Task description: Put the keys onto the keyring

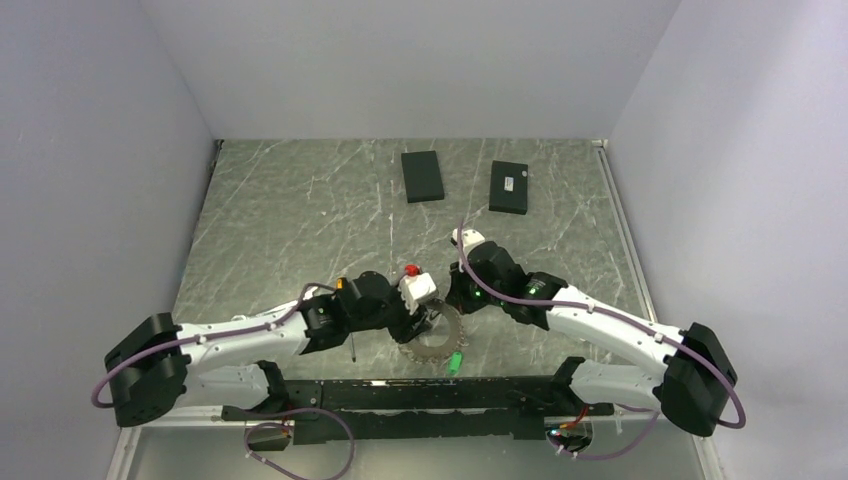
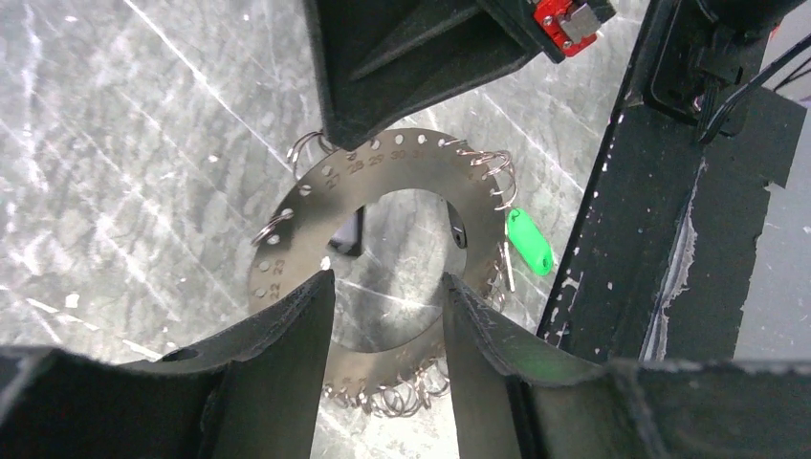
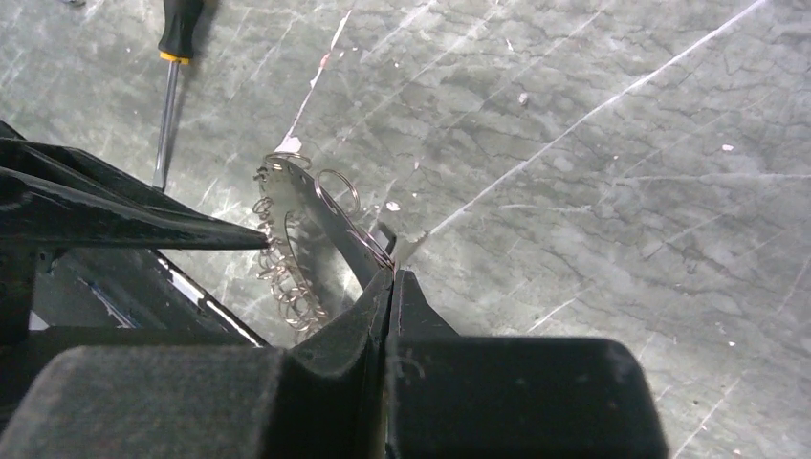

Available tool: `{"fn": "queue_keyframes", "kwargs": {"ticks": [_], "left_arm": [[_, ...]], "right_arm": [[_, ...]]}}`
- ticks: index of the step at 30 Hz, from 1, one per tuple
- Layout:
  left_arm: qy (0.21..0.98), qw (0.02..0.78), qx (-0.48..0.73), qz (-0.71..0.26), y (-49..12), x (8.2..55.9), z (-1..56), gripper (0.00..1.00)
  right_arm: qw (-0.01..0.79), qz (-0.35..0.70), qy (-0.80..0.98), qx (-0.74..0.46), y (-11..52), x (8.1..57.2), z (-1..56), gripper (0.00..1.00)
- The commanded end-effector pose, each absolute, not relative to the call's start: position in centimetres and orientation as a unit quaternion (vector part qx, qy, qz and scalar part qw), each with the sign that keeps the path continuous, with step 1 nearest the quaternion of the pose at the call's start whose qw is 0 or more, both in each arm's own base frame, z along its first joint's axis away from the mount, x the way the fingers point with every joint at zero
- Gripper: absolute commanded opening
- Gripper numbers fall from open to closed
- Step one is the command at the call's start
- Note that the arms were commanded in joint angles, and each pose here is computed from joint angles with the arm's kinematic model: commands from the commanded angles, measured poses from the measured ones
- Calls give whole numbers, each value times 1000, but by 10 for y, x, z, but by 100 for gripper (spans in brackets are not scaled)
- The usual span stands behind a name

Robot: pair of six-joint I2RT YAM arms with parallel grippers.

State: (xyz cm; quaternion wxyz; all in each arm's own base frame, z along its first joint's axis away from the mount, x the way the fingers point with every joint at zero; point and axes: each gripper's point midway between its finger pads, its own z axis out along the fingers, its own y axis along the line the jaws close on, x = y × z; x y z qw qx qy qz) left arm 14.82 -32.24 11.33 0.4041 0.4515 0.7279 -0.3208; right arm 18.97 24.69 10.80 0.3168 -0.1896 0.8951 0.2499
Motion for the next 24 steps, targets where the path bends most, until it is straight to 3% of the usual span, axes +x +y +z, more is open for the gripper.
{"fn": "queue_keyframes", "kwargs": {"ticks": [1, 15, 24], "left_arm": [[707, 462, 430, -319, -317, 157, 144, 50], [673, 565, 395, -268, -282, 176, 214, 50], [662, 581, 381, -279, -276, 173, 216, 52]], "right_arm": [[364, 249, 870, -220, 250, 202, 144, 0], [498, 278, 747, -342, 265, 210, 241, 0], [568, 290, 665, -389, 270, 197, 238, 0]]}}
